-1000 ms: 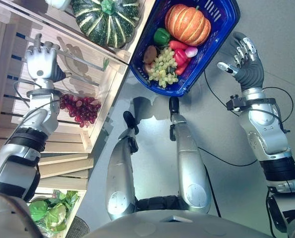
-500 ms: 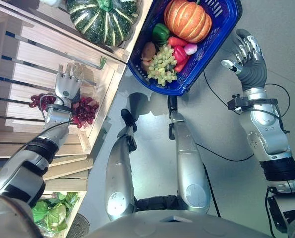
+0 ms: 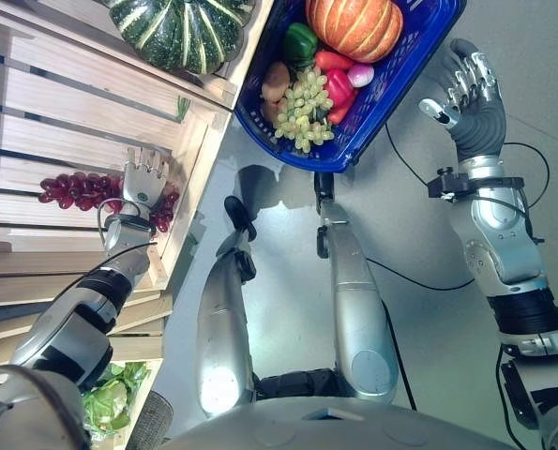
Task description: Pick up fruits and vegetables into the basket
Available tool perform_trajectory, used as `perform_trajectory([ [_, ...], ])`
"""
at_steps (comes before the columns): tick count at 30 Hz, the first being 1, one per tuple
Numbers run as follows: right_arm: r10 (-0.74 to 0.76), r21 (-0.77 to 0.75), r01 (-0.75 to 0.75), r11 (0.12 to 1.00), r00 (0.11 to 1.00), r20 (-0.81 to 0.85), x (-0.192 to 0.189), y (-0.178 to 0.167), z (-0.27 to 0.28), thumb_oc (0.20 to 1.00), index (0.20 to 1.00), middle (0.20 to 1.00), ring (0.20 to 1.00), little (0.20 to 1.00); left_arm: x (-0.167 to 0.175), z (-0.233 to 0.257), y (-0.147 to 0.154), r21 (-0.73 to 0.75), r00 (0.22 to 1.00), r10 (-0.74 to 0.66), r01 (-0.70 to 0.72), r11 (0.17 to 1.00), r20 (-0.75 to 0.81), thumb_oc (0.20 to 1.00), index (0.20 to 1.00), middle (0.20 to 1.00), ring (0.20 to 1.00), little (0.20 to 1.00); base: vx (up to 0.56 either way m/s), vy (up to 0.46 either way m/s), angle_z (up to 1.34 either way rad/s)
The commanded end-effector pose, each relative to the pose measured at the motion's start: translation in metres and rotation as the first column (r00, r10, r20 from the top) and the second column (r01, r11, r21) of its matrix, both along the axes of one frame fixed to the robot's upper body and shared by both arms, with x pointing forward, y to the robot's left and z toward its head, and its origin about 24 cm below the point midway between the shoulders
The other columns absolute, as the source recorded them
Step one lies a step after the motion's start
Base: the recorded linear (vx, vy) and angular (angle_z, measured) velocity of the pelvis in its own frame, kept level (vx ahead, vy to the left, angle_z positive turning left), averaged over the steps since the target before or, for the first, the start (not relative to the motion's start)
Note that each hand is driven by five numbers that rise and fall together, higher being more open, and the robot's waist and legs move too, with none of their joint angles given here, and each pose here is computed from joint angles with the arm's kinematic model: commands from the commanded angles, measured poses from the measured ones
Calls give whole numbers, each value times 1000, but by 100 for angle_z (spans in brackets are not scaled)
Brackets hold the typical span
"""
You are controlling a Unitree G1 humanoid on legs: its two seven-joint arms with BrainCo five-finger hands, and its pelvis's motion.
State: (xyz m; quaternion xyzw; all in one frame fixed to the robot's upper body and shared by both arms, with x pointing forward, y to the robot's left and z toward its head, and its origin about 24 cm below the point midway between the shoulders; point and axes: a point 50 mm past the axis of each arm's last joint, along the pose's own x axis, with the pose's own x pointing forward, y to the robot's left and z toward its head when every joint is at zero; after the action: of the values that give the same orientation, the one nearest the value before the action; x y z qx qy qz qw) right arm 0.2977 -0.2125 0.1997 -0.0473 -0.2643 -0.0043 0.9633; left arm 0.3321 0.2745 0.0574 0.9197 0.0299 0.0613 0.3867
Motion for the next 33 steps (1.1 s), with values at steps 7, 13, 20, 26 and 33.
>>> perform_trajectory([
  [7, 2, -12, 0, 1000, 992, 125, -6, 5, 23, 1000, 1000, 1000, 1000, 1000, -15, -14, 26, 45, 975, 219, -218, 975, -20, 1000, 1000, 1000, 1000, 1000, 10, 8, 0],
  [13, -8, -15, 10, 1000, 991, 133, -2, 6, 27, 1000, 1000, 1000, 1000, 1000, -21, -20, 37, 26, 932, 358, -357, 934, -58, 1000, 1000, 1000, 1000, 1000, 8, 8, 0],
  [20, -11, -17, 14, 1000, 988, 153, 2, 9, 34, 1000, 1000, 1000, 1000, 1000, -21, -17, 44, 9, 897, 436, -437, 900, -67, 1000, 1000, 1000, 1000, 1000, -12, 0, 0],
  [26, -15, -21, 19, 1000, 987, 158, 5, 11, 36, 1000, 1000, 1000, 1000, 1000, -23, -17, 49, 23, 856, 508, -508, 861, -93, 1000, 1000, 1000, 1000, 1000, 17, 0, 0],
  [33, -14, -22, 18, 1000, 984, 175, 4, 12, 40, 1000, 1000, 1000, 1000, 1000, -22, -15, 49, 10, 851, 518, -519, 855, -84, 1000, 1000, 1000, 1000, 1000, 0, 0, 0],
])
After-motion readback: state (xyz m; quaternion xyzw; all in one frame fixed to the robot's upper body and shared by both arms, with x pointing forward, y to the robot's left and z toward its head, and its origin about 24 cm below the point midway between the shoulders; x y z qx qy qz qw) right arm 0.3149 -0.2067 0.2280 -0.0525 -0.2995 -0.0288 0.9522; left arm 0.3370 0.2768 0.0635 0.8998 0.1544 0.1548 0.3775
